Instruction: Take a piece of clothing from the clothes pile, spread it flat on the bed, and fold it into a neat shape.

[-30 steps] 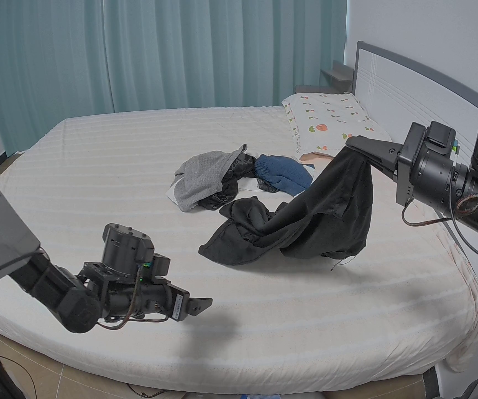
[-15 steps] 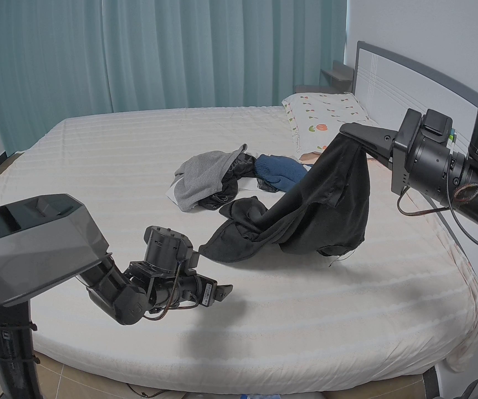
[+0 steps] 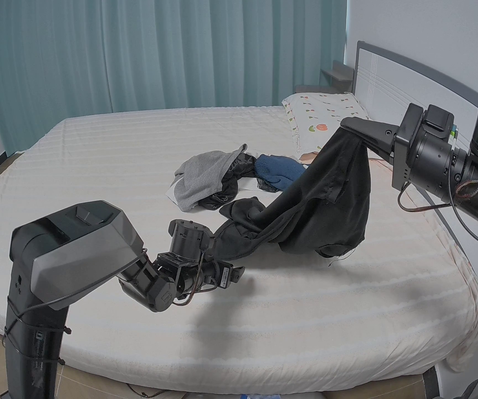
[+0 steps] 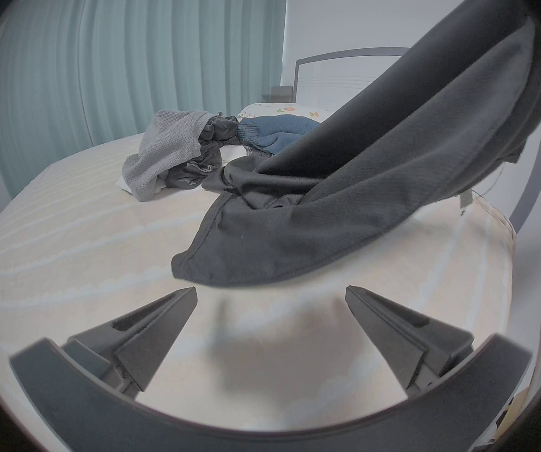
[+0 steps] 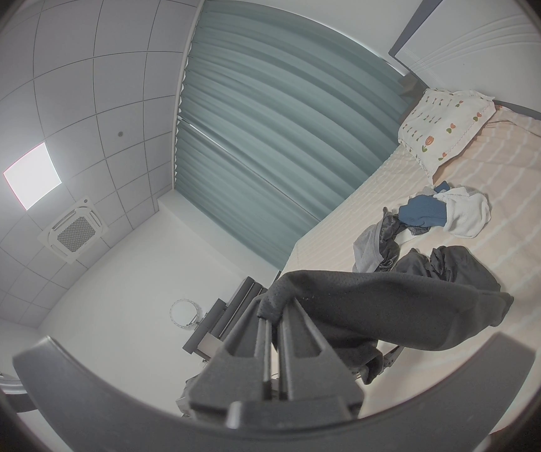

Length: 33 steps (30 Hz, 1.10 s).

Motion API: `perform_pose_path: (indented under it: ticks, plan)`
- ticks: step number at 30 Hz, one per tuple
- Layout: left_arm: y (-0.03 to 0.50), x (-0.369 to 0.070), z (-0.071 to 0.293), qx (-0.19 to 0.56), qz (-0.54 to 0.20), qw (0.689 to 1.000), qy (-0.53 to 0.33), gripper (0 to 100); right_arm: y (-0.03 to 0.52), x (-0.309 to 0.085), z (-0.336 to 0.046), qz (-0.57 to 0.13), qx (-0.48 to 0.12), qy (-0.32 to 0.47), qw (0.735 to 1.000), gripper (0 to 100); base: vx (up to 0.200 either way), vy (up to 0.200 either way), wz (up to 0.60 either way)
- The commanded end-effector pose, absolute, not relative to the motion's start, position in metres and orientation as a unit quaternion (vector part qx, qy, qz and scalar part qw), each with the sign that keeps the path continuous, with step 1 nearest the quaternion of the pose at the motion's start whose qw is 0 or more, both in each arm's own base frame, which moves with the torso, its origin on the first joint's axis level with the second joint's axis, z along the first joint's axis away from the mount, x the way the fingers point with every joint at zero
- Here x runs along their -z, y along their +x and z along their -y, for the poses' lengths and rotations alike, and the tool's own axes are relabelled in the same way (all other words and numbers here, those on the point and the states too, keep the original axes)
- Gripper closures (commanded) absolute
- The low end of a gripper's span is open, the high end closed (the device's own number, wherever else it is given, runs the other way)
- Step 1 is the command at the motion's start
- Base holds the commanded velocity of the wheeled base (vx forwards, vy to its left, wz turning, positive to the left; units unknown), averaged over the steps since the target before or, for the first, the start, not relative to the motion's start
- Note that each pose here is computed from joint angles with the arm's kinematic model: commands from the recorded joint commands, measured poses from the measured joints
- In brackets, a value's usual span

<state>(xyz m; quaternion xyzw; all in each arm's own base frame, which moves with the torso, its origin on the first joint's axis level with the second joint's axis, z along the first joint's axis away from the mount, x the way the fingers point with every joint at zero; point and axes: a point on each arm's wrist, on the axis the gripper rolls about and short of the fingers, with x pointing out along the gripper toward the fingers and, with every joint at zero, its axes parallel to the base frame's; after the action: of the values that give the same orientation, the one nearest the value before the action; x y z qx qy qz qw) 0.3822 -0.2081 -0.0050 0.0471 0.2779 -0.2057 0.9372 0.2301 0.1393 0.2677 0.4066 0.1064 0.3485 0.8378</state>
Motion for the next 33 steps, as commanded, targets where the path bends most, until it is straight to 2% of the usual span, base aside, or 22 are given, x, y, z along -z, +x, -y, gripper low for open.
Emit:
perform_pose_path:
  ticks: [1, 8, 9, 14, 17, 22, 27, 31, 33]
  plan:
    - [0.397, 0.027, 0.214, 0.199, -0.281, 0.938, 0.049, 0, 0.23, -0.268, -0.139, -0.106, -0.349, 0.407, 0.837, 100, 0.0, 0.0, 0.0]
    - [0.422, 0.035, 0.22, 0.166, -0.254, 0.952, 0.047, 0, 0.229, -0.265, -0.137, -0.109, -0.344, 0.406, 0.839, 100, 0.0, 0.0, 0.0]
    - [0.422, 0.036, 0.22, 0.166, -0.259, 0.95, 0.048, 100, 0.23, -0.265, -0.137, -0.108, -0.343, 0.407, 0.84, 100, 0.0, 0.0, 0.0]
    - [0.421, 0.034, 0.22, 0.164, -0.261, 0.95, 0.042, 100, 0.23, -0.264, -0.136, -0.11, -0.341, 0.406, 0.841, 100, 0.0, 0.0, 0.0]
    - [0.421, 0.019, 0.219, 0.153, -0.254, 0.955, -0.001, 100, 0.235, -0.26, -0.135, -0.114, -0.333, 0.406, 0.843, 100, 0.0, 0.0, 0.0]
    - [0.401, -0.035, 0.216, 0.14, -0.244, 0.956, -0.088, 100, 0.239, -0.251, -0.136, -0.129, -0.323, 0.404, 0.846, 100, 0.0, 0.0, 0.0]
    - [0.368, -0.079, 0.208, 0.149, -0.245, 0.953, -0.102, 100, 0.249, -0.241, -0.134, -0.14, -0.305, 0.402, 0.852, 100, 0.0, 0.0, 0.0]
    - [0.332, -0.139, 0.208, 0.166, -0.23, 0.948, -0.141, 100, 0.265, -0.226, -0.141, -0.16, -0.287, 0.398, 0.856, 100, 0.0, 0.0, 0.0]
    - [0.325, -0.151, 0.208, 0.167, -0.229, 0.947, -0.153, 100, 0.267, -0.225, -0.142, -0.159, -0.283, 0.397, 0.858, 100, 0.0, 0.0, 0.0]
